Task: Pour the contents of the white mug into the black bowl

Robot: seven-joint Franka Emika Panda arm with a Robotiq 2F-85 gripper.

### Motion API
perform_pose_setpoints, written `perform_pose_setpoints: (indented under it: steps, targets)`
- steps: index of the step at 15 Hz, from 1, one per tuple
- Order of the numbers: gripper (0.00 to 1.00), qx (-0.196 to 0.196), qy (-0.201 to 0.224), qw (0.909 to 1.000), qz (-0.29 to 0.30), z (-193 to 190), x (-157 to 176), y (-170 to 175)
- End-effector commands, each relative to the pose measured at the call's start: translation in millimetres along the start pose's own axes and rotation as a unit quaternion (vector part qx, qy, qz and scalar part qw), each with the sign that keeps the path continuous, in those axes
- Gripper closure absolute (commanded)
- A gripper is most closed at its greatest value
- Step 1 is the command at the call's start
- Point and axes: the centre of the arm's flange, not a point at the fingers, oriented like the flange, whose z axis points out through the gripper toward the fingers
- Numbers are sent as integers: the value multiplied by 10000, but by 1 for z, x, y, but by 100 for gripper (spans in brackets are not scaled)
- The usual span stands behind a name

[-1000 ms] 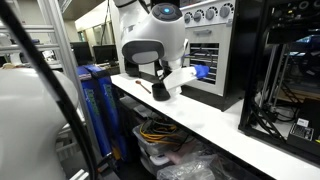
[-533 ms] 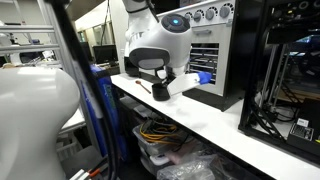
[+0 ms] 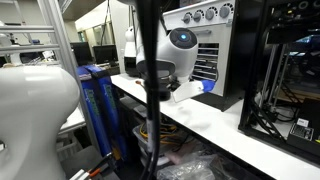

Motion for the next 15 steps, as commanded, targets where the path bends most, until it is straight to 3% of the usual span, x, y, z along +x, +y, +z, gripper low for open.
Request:
perform_pose_setpoints:
  steps: [1, 15]
  targets:
    - [98, -90, 224, 9997, 40, 19, -11, 6]
    - [98, 89, 457, 9986, 234, 53, -17, 5]
